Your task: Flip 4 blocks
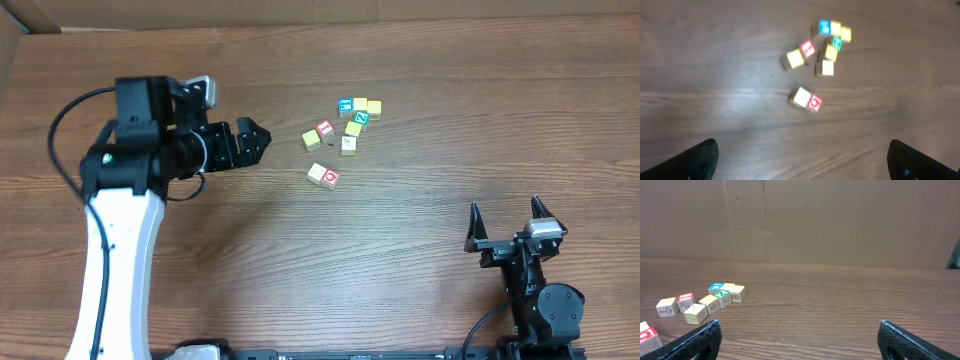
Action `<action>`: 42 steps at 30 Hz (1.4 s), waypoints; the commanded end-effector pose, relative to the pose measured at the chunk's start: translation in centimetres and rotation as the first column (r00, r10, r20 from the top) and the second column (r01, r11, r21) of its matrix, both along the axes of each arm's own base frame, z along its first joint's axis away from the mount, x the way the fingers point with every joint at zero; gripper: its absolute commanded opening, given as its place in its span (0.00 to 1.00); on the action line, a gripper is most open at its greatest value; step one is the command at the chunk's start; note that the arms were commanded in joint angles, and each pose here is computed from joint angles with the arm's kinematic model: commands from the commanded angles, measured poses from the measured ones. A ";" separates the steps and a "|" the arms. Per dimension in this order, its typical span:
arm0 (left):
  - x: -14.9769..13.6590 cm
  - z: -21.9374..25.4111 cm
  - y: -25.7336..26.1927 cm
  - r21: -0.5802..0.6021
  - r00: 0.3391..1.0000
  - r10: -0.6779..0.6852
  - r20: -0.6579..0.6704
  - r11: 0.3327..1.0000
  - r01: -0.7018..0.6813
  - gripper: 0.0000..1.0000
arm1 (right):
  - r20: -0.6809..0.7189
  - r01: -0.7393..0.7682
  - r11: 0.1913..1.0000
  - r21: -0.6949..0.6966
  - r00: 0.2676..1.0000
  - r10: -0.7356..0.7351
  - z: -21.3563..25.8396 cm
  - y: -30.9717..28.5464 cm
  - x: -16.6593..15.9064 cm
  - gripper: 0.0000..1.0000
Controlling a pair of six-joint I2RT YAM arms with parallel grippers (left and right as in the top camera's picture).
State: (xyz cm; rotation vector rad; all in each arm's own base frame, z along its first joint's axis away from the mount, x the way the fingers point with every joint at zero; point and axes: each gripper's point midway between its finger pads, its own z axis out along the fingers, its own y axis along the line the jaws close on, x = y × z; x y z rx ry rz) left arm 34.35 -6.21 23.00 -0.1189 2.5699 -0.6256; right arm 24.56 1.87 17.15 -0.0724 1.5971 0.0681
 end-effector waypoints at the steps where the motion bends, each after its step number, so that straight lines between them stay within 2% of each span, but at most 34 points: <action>1: 0.8 -1.5 -1.1 -0.040 0.998 -0.019 -0.065 0.999 0.017 1.00 | 0.004 -0.001 1.000 -0.003 1.000 0.001 -0.2 0.0 0.0 1.00; 9: 1.4 -7.9 -1.4 0.164 0.973 0.024 -0.230 0.986 0.014 1.00 | 0.004 -0.001 1.000 -0.003 1.000 0.001 -0.2 0.0 0.0 1.00; 17: 2.3 -9.5 -4.3 0.141 0.971 -0.043 -0.234 0.987 0.078 0.97 | 0.004 0.000 1.000 -0.003 1.000 0.000 -0.2 0.0 0.0 1.00; 21: 2.5 -9.6 -4.9 0.143 0.973 -0.035 -0.230 0.987 0.069 0.48 | 0.004 -0.001 1.000 -0.003 1.000 0.001 -0.2 0.0 0.0 1.00; 24: 2.4 -10.1 -4.8 0.189 0.972 -0.017 -0.236 0.980 0.063 0.12 | 0.004 0.000 1.000 -0.003 1.000 0.000 -0.2 0.0 0.0 1.00; 25: 2.4 -10.3 -4.5 0.216 0.970 0.015 -0.241 0.976 0.039 0.04 | 0.004 -0.001 1.000 -0.003 1.000 0.001 -0.2 0.0 0.0 1.00; 29: 2.1 -11.2 -3.3 0.304 0.960 0.120 -0.254 0.952 -0.038 0.04 | 0.004 0.000 1.000 -0.003 1.000 0.000 -0.2 0.0 0.0 1.00; 42: 1.1 -14.1 -6.0 0.323 0.943 0.060 -0.328 0.945 0.053 0.04 | 0.004 0.000 1.000 -0.003 1.000 0.000 -0.2 0.0 0.0 1.00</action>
